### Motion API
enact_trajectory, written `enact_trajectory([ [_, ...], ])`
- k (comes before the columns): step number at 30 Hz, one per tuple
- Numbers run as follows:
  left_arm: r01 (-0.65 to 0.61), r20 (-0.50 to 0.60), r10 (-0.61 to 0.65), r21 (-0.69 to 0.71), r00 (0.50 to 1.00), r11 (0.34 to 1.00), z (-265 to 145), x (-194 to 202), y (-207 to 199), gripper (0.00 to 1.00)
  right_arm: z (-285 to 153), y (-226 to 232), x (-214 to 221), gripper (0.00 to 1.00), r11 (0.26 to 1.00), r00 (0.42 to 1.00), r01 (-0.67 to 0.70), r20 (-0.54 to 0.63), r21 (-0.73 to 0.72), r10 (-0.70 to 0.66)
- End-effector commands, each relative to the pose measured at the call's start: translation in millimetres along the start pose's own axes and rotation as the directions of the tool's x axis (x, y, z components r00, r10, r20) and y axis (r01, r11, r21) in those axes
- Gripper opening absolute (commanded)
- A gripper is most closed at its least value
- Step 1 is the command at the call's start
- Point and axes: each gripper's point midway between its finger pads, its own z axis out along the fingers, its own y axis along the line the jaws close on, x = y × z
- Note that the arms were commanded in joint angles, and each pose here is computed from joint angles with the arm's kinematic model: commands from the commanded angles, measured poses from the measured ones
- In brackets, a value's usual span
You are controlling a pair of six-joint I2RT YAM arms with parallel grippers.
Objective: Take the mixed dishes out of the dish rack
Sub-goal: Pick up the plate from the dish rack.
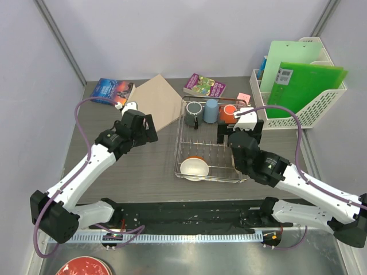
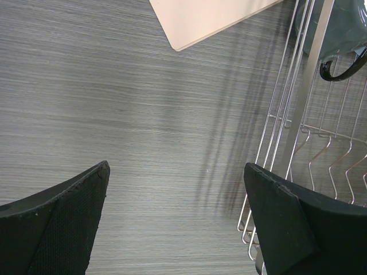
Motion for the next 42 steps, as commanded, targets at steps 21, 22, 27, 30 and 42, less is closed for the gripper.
enact_trajectory([
  [21,-0.097,0.093,0.099,-0.023,0.991,0.995,-19.8,-27.2,-15.2,0.99,-19.5,-44.7,-37.6,0.94,0.983,0.983,-0.159,0.102,0.086,0.15],
  [22,-0.098,0.092,0.099,-0.017,0.991,0.995,-19.8,-26.3,-16.2,0.99,-21.5,-44.3,-38.8,0.9,0.983,0.981,-0.172,0.1,0.063,0.165],
  [27,-0.079,0.075,0.077,0.023,0.994,0.997,-15.9,-18.1,-22.2,1.0,-28.2,-44.1,-23.0,0.66,0.969,0.968,-0.247,0.04,0.008,0.246],
  [30,-0.077,0.056,0.075,0.034,0.996,0.996,-14.0,-10.5,-22.0,0.99,-28.8,-35.2,-2.1,0.63,0.968,0.968,-0.251,-0.028,-0.023,0.251],
  [42,-0.063,0.041,0.061,0.048,0.997,0.997,-16.5,1.6,-15.8,1.0,-19.1,-8.7,59.5,0.63,0.963,0.95,-0.266,-0.181,-0.033,0.256],
])
